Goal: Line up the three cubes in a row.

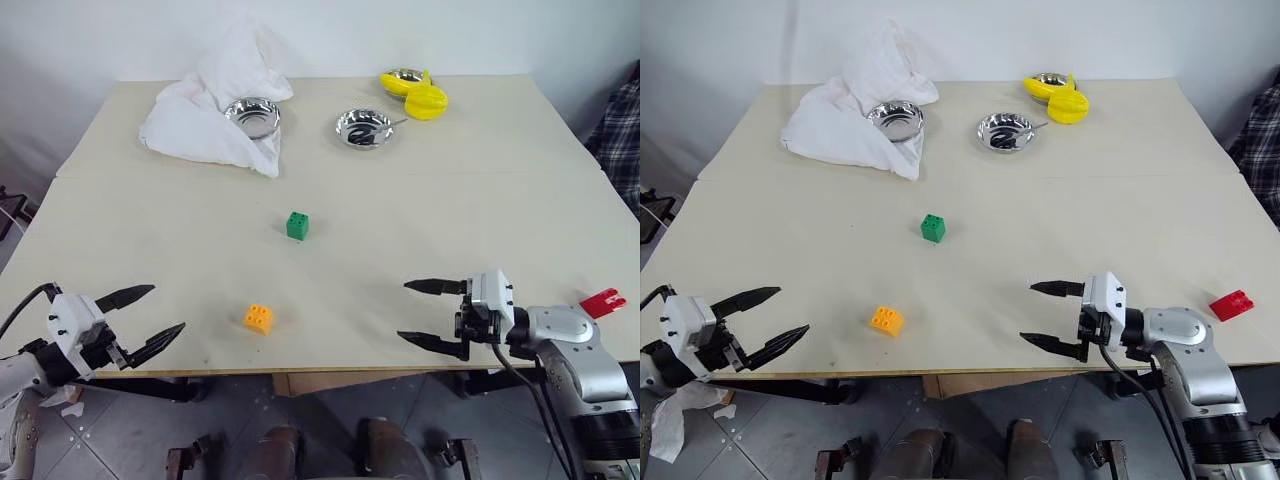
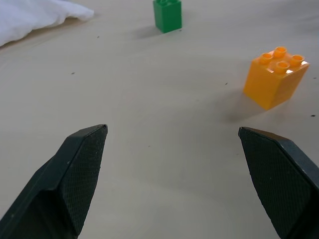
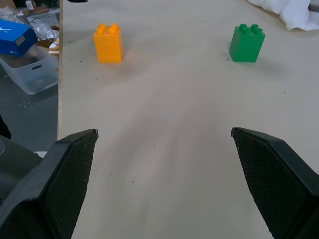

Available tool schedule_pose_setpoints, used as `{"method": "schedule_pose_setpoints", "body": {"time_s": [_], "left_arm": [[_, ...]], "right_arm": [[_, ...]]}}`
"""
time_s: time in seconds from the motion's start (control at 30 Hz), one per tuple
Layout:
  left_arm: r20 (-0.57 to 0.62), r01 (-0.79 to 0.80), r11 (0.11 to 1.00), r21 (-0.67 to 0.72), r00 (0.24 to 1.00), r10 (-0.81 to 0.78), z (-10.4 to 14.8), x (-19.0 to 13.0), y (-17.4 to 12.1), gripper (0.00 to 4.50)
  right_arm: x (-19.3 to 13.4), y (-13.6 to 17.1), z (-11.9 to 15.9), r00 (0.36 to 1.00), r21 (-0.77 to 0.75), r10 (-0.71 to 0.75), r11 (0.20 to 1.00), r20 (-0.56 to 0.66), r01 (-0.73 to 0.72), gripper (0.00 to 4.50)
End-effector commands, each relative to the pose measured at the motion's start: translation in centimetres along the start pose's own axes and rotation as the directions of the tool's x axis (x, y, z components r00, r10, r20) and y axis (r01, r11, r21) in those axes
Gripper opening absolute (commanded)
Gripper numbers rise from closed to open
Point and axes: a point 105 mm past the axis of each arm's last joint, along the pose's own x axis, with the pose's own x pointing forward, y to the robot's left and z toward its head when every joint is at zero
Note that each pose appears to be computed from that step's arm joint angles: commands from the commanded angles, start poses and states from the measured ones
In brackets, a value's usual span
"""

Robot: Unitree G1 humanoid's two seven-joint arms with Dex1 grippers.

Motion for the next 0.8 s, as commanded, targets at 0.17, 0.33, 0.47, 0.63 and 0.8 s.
{"method": "schedule_pose_setpoints", "body": {"time_s": [0.17,0.33,0.47,0.63,0.8], "left_arm": [[0.065,0.098,0.995,-0.030,0.993,-0.096,1.6,0.8,-1.5,4.48],[0.121,0.305,0.951,-0.045,0.947,-0.298,4.1,3.0,-4.4,4.48],[0.154,0.450,0.893,-0.026,0.884,-0.441,5.9,5.9,-6.9,4.48],[0.210,0.513,0.858,0.001,0.839,-0.502,7.5,7.8,-8.6,4.48],[0.237,0.519,0.854,0.016,0.828,-0.508,8.3,8.3,-8.7,4.48]], "right_arm": [[-2.3,-0.8,2.4,0.994,-0.039,-0.089,0.995,0.061,0.091,4.50],[-7.6,-1.4,3.6,0.951,-0.009,-0.301,0.953,0.070,0.303,4.50],[-16.0,-2.2,3.2,0.772,-0.034,-0.635,0.771,0.029,0.635,4.50],[-22.6,-1.0,1.7,0.585,-0.050,-0.810,0.586,-0.044,0.809,4.50],[-27.8,1.2,-1.3,0.412,-0.046,-0.894,0.425,-0.177,0.904,4.50]]}}
